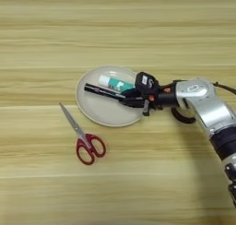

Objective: Move the objects on the table

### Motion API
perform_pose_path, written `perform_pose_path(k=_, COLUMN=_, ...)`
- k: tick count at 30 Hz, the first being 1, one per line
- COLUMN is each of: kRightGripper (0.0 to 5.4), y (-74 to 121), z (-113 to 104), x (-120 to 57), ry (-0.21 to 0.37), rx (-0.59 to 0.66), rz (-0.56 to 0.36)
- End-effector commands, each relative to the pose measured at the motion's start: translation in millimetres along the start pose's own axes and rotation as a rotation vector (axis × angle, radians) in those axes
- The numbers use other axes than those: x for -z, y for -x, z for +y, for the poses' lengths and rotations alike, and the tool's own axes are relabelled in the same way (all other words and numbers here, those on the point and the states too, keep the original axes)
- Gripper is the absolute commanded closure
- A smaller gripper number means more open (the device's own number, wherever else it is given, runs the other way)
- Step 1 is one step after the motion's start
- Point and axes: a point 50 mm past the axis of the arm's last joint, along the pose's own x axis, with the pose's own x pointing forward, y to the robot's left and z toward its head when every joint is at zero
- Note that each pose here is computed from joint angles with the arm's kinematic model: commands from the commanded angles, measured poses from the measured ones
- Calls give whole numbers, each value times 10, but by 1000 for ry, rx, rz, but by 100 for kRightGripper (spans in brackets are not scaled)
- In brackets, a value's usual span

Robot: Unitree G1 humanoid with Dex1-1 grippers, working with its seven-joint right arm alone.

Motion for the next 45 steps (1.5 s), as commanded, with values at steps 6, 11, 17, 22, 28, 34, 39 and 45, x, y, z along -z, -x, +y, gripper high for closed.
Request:
perform_pose_path(k=6, kRightGripper=455, y=45, z=-160, x=-219, ry=86, rx=45, rz=-24)
perform_pose_path(k=11, kRightGripper=455, y=20, z=-160, x=-171, ry=68, rx=37, rz=-10)
perform_pose_path(k=17, kRightGripper=455, y=3, z=-157, x=-118, ry=60, rx=25, rz=9)
perform_pose_path(k=22, kRightGripper=455, y=0, z=-164, x=-108, ry=59, rx=24, rz=12)
perform_pose_path(k=28, kRightGripper=455, y=0, z=-168, x=-98, ry=58, rx=24, rz=15)
perform_pose_path(k=34, kRightGripper=455, y=-1, z=-174, x=-98, ry=58, rx=25, rz=15)
perform_pose_path(k=39, kRightGripper=455, y=-1, z=-179, x=-99, ry=57, rx=26, rz=15)
perform_pose_path(k=45, kRightGripper=455, y=-2, z=-184, x=-104, ry=57, rx=28, rz=14)
